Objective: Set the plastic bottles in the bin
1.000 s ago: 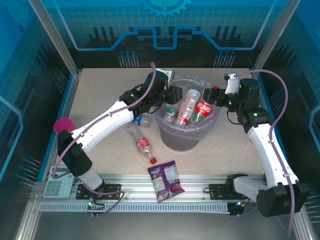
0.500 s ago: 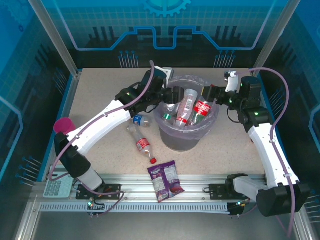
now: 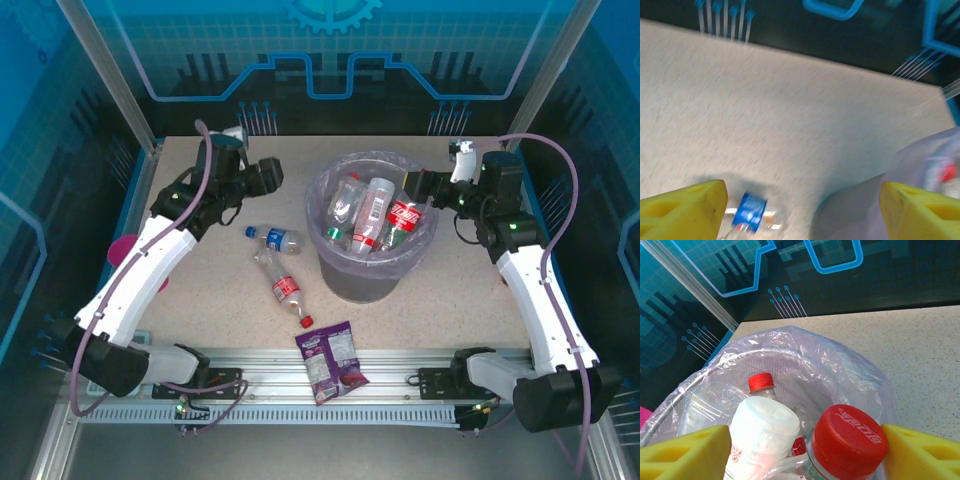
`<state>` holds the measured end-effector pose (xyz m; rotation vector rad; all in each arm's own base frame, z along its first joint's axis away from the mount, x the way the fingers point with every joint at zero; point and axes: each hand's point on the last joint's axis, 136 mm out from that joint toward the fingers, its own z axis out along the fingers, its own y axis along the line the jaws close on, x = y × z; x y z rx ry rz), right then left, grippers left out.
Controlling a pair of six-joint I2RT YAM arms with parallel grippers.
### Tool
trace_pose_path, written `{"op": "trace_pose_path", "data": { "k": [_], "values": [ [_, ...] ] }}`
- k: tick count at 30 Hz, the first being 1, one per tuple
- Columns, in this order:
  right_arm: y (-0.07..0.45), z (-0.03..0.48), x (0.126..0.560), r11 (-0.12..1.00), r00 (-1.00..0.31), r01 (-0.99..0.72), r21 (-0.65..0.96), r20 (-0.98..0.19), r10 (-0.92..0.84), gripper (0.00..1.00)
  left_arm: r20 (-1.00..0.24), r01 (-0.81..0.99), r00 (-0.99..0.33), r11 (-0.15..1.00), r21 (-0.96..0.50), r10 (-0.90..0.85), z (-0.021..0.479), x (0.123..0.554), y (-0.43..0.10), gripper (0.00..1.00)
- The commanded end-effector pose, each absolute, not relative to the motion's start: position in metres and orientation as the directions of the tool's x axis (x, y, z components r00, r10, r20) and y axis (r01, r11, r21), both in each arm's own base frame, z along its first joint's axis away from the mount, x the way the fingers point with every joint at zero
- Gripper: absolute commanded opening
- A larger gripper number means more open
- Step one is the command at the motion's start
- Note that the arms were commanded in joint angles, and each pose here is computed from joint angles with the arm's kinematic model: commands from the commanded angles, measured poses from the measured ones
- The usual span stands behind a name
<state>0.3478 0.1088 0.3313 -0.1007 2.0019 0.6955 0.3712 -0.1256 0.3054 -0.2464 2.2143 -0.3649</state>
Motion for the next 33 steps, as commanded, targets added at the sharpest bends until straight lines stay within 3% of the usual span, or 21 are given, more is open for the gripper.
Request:
{"op": "trace_pose_path", "data": {
  "k": [1, 7, 13, 25, 33],
  "values": [
    [0.111, 0.337, 0.35, 0.838, -0.498, -0.364, 0.407, -0.845, 0.195, 0.78, -0.59, -0.187, -0.73, 0.931, -0.312, -0.345, 0.243, 0.342, -0.111, 0.83],
    [0.109, 0.328, 0.353, 0.843, -0.513, -0.352, 0.408, -0.837, 0.191, 0.78, -0.37, -0.33, -0.797, 0.857, -0.396, -0.478, 0.157, 0.309, -0.122, 0.88],
    [0.104, 0.324, 0.353, 0.851, -0.516, -0.338, 0.402, -0.835, 0.19, 0.78, -0.259, -0.423, -0.796, 0.809, -0.408, -0.547, 0.106, 0.295, -0.127, 0.89],
    [0.101, 0.32, 0.352, 0.854, -0.523, -0.328, 0.404, -0.83, 0.192, 0.78, -0.193, -0.519, -0.746, 0.737, -0.433, -0.638, 0.055, 0.302, -0.133, 0.83],
    [0.104, 0.322, 0.352, 0.844, -0.522, -0.339, 0.417, -0.829, 0.2, 0.78, -0.201, -0.535, -0.719, 0.715, -0.45, -0.665, 0.054, 0.303, -0.131, 0.65]
  ]
}}
